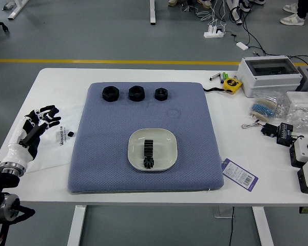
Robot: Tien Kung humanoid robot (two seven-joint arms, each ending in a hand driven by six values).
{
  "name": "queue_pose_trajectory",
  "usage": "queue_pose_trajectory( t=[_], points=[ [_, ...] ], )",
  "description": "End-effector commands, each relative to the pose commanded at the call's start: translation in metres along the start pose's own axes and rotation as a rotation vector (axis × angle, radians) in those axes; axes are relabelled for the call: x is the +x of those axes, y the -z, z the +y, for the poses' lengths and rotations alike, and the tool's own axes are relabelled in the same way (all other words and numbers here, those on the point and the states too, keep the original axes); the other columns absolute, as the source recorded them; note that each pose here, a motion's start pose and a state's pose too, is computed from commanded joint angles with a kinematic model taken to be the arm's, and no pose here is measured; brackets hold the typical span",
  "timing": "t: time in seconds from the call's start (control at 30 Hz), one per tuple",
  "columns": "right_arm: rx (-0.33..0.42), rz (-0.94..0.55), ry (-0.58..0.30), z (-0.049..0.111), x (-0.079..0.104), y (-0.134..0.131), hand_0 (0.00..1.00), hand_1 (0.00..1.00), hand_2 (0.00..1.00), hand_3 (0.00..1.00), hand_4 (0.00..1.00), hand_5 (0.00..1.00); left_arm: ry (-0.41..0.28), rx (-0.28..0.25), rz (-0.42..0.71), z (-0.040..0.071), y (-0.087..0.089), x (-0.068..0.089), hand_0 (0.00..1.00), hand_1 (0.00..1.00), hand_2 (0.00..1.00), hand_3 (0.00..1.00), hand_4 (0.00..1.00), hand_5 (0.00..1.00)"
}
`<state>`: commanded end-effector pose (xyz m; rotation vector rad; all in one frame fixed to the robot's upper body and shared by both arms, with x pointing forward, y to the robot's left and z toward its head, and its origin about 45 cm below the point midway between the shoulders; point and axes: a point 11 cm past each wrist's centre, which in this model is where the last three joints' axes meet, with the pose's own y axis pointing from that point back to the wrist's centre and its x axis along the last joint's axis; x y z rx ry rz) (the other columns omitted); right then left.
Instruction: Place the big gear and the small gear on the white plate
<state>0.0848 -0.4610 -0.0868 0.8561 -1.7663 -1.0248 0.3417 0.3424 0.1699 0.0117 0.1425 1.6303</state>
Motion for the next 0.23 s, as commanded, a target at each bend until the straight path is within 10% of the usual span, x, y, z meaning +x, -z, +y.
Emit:
queue_pose_trajectory(
  t=[0.23],
  points=[
    [-0.001, 0.003, 0.0, 0.0, 0.0001, 0.0, 0.65, 0.651, 0.742, 0.606, 0.854, 0.704, 0.011, 0.005, -0.001, -0.0001, 0.001, -0.0024, 0.662, 0.62, 0.679, 0.65, 0.95, 0.489]
  ],
)
